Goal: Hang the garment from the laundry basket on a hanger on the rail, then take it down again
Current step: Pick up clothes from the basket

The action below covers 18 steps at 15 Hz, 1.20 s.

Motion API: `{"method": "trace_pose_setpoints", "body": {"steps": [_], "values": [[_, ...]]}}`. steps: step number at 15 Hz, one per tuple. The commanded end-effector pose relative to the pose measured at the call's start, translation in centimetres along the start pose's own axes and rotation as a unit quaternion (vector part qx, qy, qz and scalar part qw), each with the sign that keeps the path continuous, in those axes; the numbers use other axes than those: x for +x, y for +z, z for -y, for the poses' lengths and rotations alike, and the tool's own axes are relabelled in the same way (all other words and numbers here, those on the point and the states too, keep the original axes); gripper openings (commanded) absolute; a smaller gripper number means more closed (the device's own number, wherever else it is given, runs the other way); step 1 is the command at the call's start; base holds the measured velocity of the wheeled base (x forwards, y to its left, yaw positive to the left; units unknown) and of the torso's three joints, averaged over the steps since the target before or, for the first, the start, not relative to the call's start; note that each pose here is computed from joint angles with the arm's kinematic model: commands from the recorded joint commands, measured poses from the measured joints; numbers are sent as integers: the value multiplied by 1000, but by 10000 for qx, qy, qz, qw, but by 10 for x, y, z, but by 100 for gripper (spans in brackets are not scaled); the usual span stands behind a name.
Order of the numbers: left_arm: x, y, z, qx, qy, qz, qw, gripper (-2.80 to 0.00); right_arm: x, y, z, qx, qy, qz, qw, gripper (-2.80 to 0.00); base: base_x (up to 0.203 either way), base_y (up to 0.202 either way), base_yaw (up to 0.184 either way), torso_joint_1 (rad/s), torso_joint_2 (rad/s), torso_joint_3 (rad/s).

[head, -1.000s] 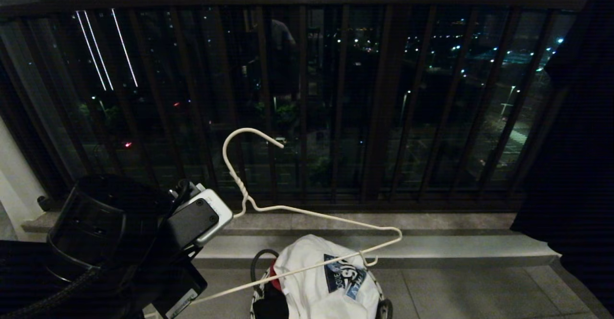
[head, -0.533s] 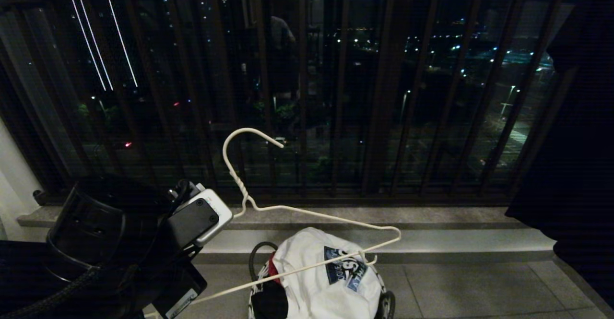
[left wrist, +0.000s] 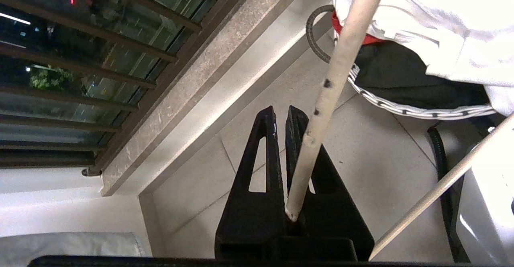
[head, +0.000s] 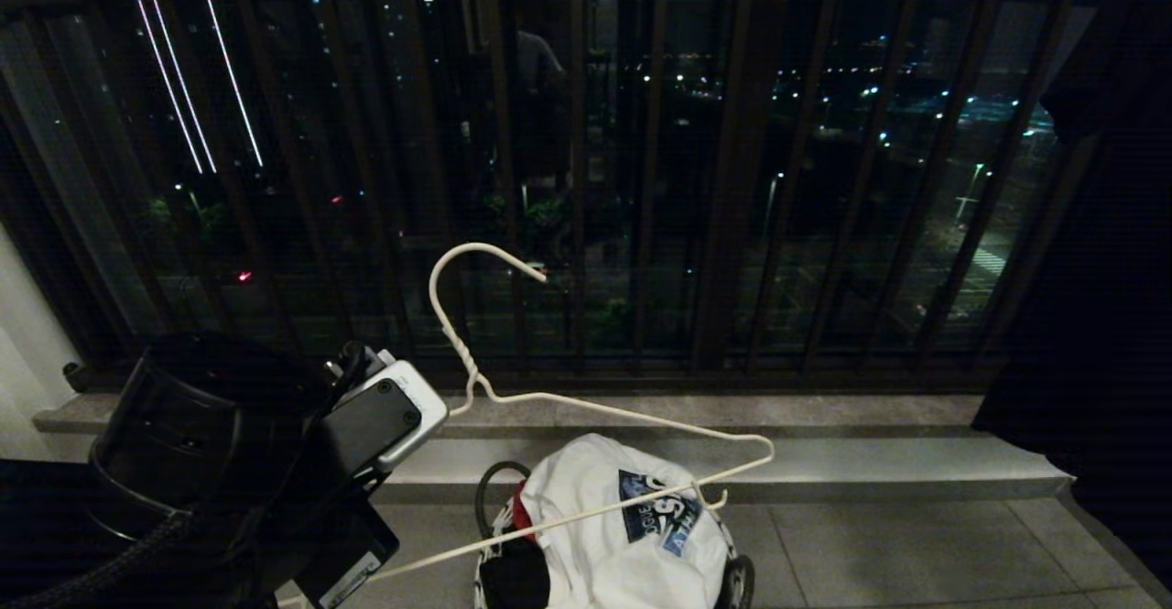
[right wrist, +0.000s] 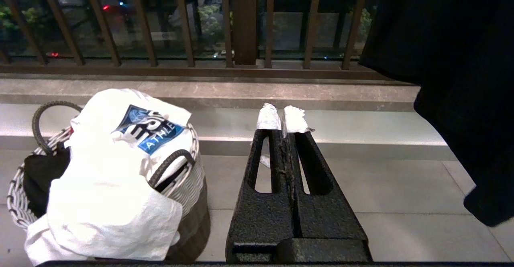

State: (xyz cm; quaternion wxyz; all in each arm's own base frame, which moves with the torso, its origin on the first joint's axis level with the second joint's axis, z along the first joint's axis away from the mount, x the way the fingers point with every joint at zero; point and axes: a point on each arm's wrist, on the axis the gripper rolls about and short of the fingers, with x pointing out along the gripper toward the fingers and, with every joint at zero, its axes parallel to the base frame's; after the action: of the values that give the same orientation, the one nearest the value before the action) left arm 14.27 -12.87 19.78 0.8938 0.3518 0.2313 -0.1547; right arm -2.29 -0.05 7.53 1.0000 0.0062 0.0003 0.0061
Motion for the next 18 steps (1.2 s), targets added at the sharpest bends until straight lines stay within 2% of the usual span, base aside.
{"method": "trace_pose_setpoints", "body": {"steps": [1,9,18], "values": [[-1,0,1,20,3,16,10000,-280,0,0,0,0,1,-8,10000,-280,0,0,0,0,0,0],[-2,0,1,24,-4,32,10000,-280,0,0,0,0,1,-13,10000,-280,0,0,0,0,1,-3],[-3,1,3,60,-49,71,9999,-280,0,0,0,0,1,-6,10000,-280,0,0,0,1,2,-180]]}}
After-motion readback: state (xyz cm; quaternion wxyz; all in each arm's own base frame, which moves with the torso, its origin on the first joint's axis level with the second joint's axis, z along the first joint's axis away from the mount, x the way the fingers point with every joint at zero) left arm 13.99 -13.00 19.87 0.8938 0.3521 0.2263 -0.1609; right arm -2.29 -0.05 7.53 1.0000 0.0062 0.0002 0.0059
